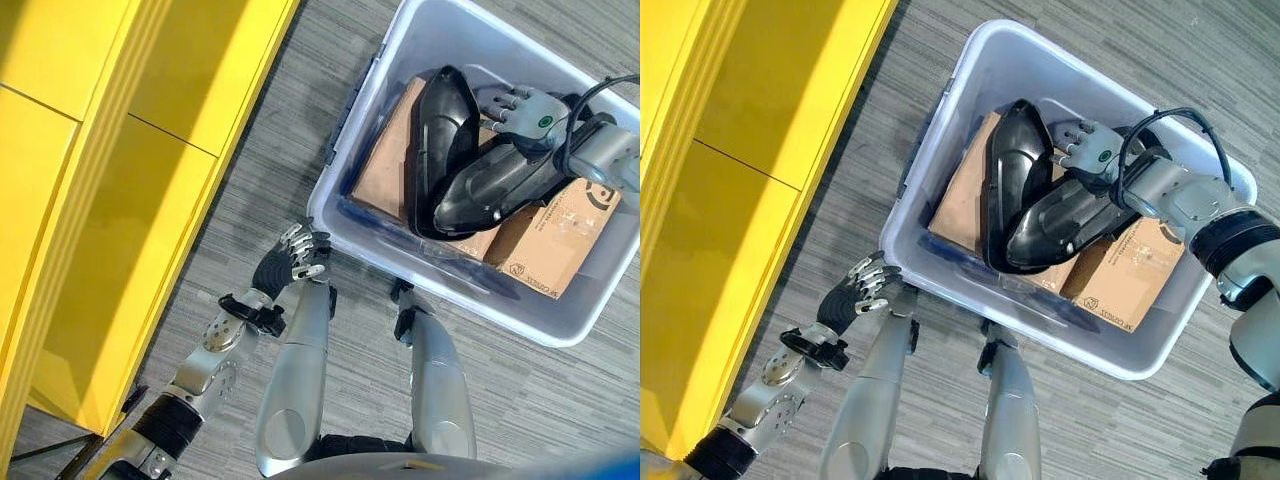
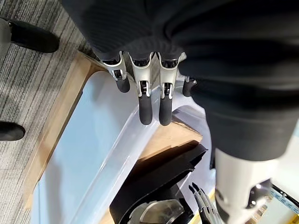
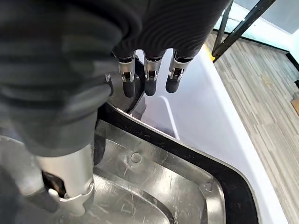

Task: Move parts from the plastic box to the shelf.

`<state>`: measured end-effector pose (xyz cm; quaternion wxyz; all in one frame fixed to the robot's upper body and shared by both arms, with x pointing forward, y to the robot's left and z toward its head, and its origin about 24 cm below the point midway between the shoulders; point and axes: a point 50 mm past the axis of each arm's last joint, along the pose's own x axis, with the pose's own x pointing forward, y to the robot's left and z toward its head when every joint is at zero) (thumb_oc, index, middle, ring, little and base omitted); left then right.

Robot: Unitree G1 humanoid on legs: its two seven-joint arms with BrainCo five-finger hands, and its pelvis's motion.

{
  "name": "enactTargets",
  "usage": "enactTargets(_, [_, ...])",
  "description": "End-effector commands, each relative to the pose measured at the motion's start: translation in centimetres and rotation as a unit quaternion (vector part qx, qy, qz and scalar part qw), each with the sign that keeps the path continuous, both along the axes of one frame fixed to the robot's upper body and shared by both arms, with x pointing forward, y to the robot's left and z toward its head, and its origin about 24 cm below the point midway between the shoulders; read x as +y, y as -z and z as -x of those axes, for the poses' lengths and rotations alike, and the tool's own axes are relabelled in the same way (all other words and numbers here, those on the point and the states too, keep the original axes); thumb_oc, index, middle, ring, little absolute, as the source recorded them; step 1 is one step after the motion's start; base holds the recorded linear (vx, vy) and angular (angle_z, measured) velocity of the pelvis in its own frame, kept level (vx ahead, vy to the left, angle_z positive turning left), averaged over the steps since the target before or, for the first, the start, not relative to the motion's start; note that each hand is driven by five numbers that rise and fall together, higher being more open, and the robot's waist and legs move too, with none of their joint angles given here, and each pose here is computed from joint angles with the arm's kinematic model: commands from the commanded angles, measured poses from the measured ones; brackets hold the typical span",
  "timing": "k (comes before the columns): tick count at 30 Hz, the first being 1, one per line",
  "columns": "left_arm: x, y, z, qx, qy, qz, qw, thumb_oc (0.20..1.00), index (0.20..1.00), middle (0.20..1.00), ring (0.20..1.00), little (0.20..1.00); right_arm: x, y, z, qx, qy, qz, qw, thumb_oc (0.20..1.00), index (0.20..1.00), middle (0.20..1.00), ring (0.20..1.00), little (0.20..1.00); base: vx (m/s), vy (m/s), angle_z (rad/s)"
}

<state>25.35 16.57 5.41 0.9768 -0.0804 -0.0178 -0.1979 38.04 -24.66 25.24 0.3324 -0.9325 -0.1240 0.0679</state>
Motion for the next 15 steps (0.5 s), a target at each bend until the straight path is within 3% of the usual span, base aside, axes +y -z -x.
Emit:
enactTargets(1, [-0.9,-0.4,1.3,-0.014,0.026,0.021,0.999,1.0,1.0,1.0,1.0,1.0,-3.5,-3.9,1.3,-0.057,0.053,0.011,0.997,1.0,1.0,1.0,1.0,1.0,0.0,0.0,0.0])
enactTargets(15, [0.2,-0.9,1.8,-0.021,0.0,0.027,0.999,1.0,1.0,1.0,1.0,1.0,-5.2,-3.7,2.2,-0.051,0.084,0.012,0.995,1.0,1.0,1.0,1.0,1.0,0.02,-0.003,0.01])
